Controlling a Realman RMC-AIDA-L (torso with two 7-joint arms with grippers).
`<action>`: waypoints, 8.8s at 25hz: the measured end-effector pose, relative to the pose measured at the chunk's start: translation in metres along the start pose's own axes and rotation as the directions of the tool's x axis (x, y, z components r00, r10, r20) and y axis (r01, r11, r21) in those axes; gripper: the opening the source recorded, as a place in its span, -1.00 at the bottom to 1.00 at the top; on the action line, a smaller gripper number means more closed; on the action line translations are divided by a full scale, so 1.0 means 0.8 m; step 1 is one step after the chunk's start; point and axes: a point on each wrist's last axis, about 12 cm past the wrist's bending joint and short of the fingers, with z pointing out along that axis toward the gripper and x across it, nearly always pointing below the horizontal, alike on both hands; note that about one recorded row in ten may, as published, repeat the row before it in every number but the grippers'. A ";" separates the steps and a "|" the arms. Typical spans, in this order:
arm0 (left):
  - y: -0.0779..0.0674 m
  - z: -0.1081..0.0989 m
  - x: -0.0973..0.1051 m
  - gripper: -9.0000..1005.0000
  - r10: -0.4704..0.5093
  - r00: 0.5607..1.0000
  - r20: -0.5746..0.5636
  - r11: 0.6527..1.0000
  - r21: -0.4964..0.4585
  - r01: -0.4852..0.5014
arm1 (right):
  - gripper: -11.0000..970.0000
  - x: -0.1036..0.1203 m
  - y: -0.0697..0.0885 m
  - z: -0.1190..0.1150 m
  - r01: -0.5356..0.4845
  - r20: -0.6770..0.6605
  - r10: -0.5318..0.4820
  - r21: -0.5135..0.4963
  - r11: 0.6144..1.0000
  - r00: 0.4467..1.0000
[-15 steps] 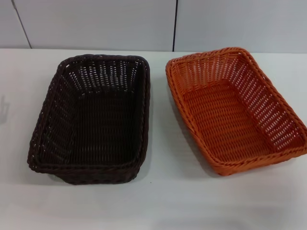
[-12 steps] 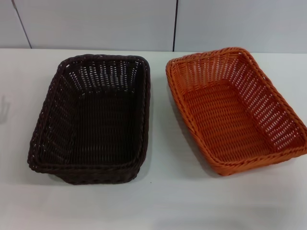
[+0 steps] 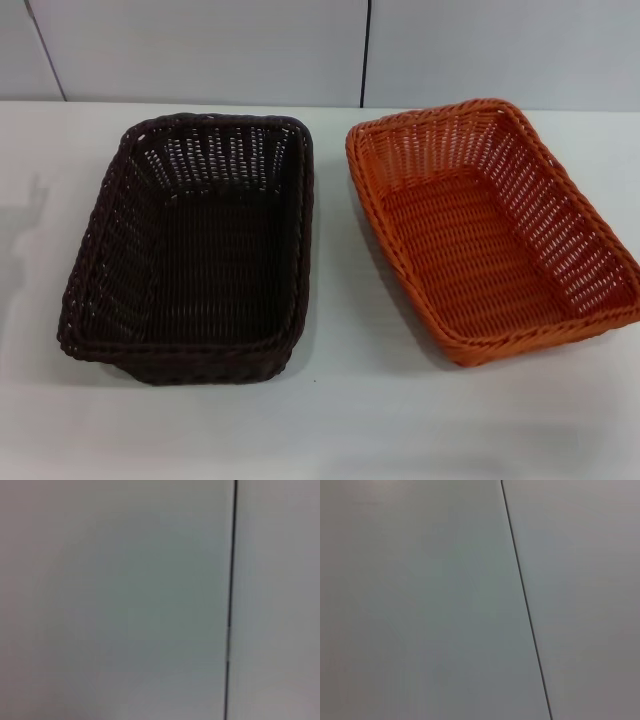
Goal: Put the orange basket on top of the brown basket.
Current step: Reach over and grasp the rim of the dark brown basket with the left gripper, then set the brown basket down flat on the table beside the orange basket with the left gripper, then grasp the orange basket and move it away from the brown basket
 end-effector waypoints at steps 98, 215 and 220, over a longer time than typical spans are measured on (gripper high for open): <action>-0.143 -0.015 -0.186 -0.34 0.749 0.628 -0.211 0.568 0.692 -0.445 | 0.71 0.012 -0.002 0.005 0.025 -0.063 -0.026 -0.025 0.999 0.998; -0.041 -0.068 -0.023 0.53 0.058 0.823 0.565 0.997 -0.066 -0.025 | 0.71 -0.017 0.021 0.062 -0.163 0.090 0.170 -0.081 0.983 0.981; -0.010 -0.079 0.028 0.52 0.071 0.902 0.425 0.994 -0.108 -0.028 | 0.71 -0.038 0.045 0.154 -0.244 -0.112 0.227 -0.184 0.952 0.967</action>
